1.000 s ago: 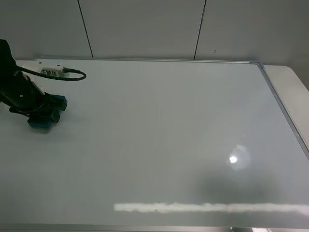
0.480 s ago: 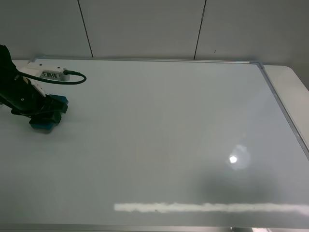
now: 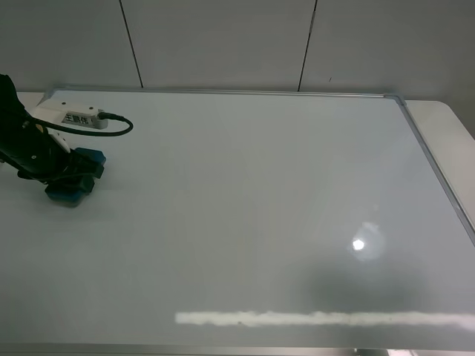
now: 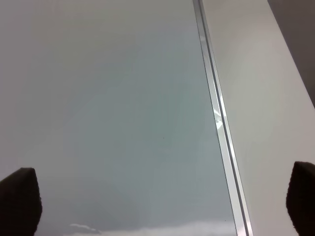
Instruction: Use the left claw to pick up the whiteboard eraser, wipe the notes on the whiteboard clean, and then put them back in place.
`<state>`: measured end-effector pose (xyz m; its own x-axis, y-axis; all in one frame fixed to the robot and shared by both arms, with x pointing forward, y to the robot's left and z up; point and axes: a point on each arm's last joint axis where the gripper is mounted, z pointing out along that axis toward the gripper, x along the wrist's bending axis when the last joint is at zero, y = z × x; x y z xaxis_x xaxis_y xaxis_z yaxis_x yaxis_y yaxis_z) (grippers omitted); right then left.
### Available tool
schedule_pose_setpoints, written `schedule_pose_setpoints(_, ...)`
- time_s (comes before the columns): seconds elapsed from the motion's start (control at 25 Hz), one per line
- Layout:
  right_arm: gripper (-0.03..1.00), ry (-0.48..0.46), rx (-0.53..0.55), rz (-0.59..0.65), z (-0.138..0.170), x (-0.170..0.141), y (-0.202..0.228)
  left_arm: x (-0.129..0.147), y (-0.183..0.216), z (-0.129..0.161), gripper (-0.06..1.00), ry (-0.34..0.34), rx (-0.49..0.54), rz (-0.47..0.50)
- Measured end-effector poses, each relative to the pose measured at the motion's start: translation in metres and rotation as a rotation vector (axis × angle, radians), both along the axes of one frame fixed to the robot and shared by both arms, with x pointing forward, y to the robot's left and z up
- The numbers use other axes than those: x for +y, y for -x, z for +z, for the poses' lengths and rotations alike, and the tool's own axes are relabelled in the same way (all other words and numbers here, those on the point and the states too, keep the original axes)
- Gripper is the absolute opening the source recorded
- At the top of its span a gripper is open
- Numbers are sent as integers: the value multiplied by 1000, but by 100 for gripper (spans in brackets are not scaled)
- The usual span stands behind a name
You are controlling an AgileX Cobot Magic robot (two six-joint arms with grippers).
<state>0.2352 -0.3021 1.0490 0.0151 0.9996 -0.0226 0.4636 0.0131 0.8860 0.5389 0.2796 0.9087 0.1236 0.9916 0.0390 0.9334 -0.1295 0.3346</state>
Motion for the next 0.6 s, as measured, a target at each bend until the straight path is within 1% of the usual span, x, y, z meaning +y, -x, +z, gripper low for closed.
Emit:
schedule_pose_setpoints(0.24,99,0,0,0,0,0,0,0,-1,0,55,-7,-14,-25)
schedule_pose_setpoints(0.28,99,0,0,0,0,0,0,0,-1,0,56,-8,-15,-27)
schedule_pose_setpoints(0.32,99,0,0,0,0,0,0,0,-2,1,62,-8,-21,-29)
schedule_pose_setpoints(0.44,99,0,0,0,0,0,0,-1,-3,1,88,-3,-39,-27)
schedule_pose_setpoints(0.48,99,0,0,0,0,0,0,-1,-3,1,93,-2,-41,-25)
schedule_pose_setpoints(0.52,99,0,0,0,0,0,0,-1,-3,1,96,2,-41,-21)
schedule_pose_setpoints(0.6,99,0,0,0,0,0,0,-1,-4,1,98,6,-43,-17)
